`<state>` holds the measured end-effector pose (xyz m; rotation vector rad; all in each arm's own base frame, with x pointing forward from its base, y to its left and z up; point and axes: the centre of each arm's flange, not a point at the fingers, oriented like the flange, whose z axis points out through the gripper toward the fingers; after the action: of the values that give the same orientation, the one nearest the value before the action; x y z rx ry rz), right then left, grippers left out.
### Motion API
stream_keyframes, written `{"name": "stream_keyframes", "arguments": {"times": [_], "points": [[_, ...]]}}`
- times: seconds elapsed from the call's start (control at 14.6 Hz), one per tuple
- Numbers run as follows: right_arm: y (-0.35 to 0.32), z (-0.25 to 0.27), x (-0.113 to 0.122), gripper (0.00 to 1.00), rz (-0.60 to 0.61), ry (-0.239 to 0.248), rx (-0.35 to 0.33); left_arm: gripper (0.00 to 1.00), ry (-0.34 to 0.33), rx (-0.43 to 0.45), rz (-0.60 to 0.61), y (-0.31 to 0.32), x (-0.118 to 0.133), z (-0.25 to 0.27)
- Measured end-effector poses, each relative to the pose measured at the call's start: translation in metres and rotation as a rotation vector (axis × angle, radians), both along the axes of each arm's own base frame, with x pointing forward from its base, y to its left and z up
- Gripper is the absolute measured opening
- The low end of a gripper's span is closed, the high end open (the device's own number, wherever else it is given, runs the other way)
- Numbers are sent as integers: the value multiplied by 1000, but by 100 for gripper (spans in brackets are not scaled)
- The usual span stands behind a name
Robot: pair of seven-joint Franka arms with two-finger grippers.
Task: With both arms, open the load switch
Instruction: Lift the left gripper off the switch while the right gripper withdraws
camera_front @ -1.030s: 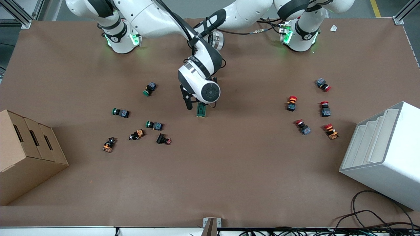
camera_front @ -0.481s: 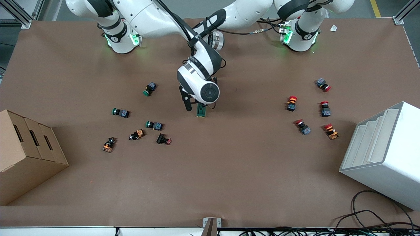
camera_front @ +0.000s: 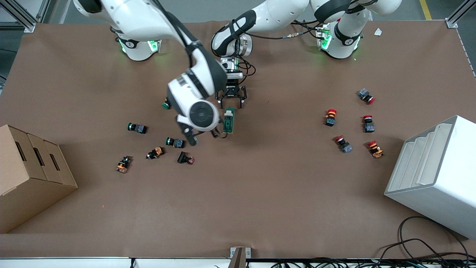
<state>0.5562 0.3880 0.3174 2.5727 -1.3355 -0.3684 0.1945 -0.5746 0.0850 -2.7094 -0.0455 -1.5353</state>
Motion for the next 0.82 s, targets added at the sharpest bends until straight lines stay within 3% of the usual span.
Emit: {"name": "stream_keyframes", "arguments": {"times": [0.21,0.41,0.82], "points": [[-75,34,39,100,158,-2,79,100,81,-35,110,-21,-1,28],[-168,69,72,100,337,-5,185,100,187,-3,195,-44,15,78],[-342,129,93,100,767,-47,307,100,362,-28,324,-47,105,196]]}}
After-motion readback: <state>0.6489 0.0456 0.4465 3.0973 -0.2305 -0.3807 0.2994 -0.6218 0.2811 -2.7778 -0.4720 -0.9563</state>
